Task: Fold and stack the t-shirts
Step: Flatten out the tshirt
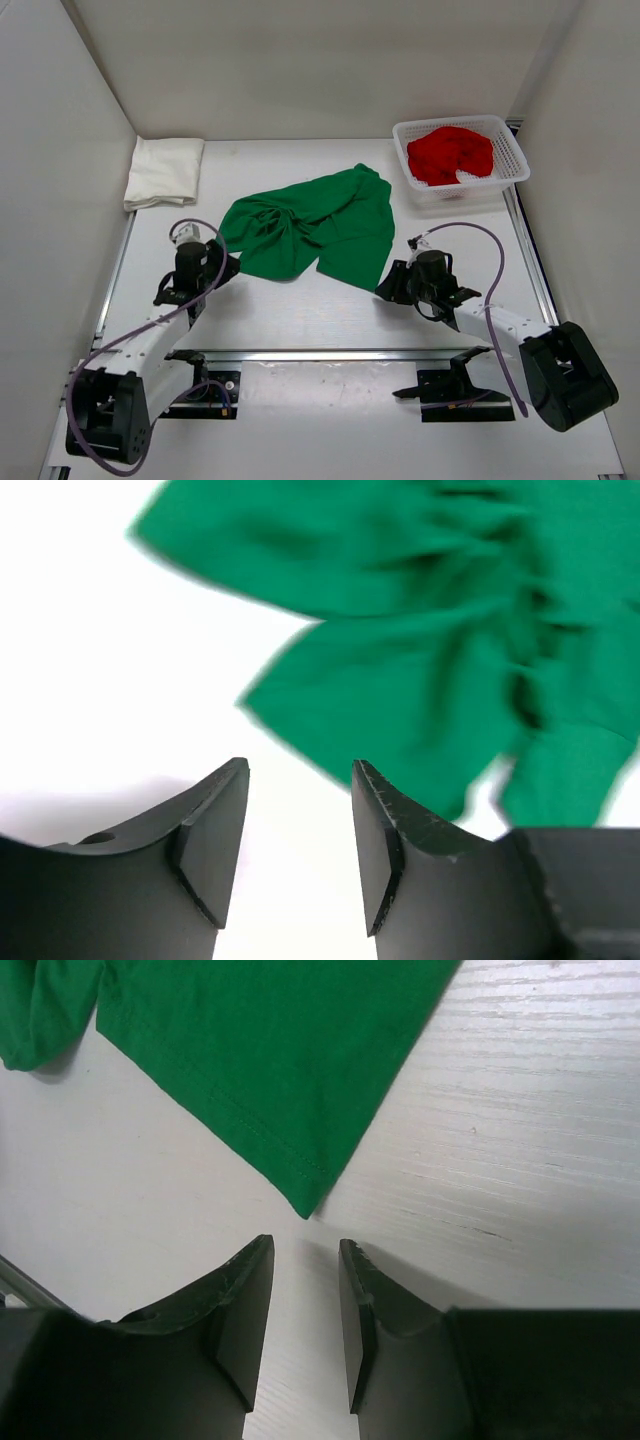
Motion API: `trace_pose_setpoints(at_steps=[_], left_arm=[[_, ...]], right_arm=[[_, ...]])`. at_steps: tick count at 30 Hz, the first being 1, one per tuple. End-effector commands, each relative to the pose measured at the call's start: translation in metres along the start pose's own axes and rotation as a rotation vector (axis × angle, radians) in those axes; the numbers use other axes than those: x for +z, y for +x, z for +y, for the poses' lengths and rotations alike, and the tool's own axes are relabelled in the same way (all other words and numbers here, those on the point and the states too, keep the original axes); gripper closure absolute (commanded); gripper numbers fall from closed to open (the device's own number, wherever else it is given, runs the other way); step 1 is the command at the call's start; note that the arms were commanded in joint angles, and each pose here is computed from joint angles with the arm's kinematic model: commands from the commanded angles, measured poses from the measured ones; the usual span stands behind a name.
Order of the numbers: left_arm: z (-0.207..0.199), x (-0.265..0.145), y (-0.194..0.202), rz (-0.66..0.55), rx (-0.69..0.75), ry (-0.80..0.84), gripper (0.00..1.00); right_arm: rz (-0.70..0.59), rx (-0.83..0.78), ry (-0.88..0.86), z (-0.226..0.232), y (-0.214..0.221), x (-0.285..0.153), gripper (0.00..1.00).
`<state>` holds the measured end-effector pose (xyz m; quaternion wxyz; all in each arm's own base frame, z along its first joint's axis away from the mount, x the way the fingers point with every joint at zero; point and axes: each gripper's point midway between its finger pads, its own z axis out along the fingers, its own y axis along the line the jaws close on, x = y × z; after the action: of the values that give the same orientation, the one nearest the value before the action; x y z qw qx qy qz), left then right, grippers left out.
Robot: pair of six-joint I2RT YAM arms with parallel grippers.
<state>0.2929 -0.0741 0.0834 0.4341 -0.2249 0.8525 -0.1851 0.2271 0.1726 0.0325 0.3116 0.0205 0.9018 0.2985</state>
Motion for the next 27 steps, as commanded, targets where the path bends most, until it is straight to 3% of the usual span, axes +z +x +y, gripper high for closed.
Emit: trace_pose_setpoints(at_steps=[1,6,15,23,27], left_arm=[[0.045,-0.001,0.013,-0.002,-0.058,-0.129,0.44],[0.051,0.018,0.031,0.080,-0.053,-0.164,0.45],[0.044,0.040,0.037,0.098,-0.092,-0.159,0.46],[0.034,0.051,0.034,0.104,-0.093,-0.138,0.63],[0.033,0.049,0.030,0.083,-0.099,-0.135,0.82]], right_arm=[[-0.032,-0.025,-0.039,0.009,-0.008,-0.001,0.69],[-0.046,-0.033,-0.062,0.012,-0.009,-0.004,0.69],[-0.058,-0.048,-0.069,0.013,-0.013,-0.005,0.68],[-0.072,-0.035,-0.056,0.008,-0.016,-0.010,0.68],[-0.072,-0.009,-0.017,-0.002,-0.016,-0.011,0.68]])
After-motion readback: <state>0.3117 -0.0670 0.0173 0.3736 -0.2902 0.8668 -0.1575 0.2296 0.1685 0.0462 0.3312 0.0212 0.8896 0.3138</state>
